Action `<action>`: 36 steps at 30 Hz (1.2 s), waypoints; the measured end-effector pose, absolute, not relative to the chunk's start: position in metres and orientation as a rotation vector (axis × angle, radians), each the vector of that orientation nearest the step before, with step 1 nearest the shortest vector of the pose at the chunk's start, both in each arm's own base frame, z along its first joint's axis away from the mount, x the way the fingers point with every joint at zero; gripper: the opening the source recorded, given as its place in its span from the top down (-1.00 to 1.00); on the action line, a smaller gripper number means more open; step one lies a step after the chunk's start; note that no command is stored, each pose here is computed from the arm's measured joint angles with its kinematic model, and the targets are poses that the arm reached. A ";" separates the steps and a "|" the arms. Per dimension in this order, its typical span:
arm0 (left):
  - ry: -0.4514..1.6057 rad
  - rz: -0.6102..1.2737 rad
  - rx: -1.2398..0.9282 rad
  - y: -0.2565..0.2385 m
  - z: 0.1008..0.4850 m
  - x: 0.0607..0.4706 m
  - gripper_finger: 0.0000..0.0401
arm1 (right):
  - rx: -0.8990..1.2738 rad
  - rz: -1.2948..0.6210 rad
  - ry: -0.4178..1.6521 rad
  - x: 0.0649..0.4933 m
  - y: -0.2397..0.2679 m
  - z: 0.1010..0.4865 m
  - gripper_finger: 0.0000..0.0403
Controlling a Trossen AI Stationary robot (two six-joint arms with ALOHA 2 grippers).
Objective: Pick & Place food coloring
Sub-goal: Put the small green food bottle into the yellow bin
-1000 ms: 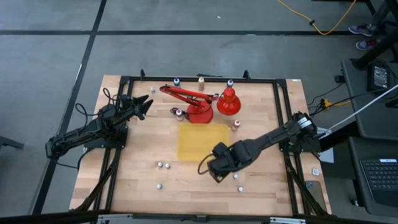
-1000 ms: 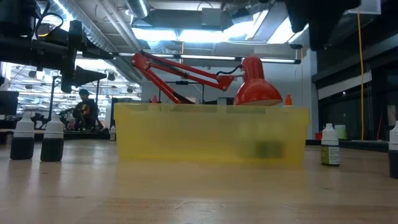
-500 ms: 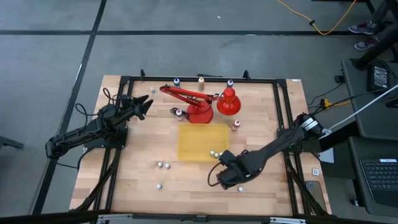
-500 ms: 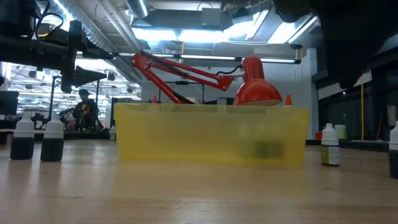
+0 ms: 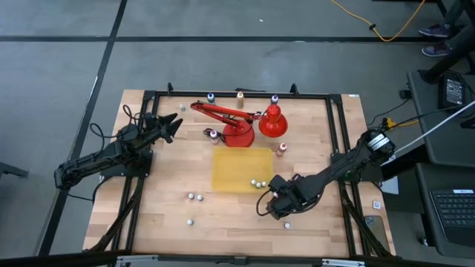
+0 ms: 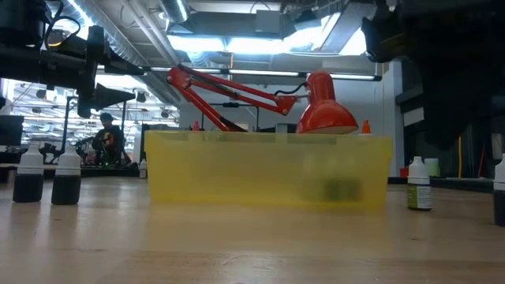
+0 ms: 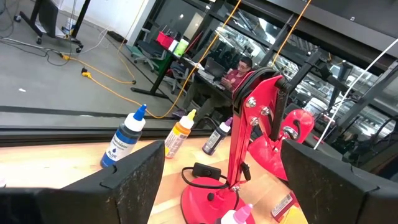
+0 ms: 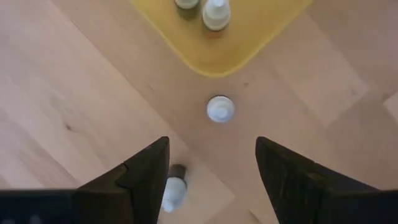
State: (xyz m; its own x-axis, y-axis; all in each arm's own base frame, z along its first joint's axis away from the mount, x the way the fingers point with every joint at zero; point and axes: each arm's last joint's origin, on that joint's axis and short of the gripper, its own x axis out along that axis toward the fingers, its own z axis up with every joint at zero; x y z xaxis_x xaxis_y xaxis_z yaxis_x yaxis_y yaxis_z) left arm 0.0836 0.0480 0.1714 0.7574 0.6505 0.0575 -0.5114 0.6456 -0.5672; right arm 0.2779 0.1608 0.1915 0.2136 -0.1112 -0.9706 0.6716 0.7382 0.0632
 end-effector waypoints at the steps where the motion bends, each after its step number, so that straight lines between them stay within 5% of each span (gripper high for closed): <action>1: -0.267 0.670 -0.558 0.048 0.171 0.084 -0.56 | 0.530 -0.580 1.245 0.277 0.160 0.190 -0.19; 36: -0.267 0.670 -0.558 0.048 0.171 0.084 -0.55 | 0.488 -0.524 1.222 0.287 0.145 0.172 -0.19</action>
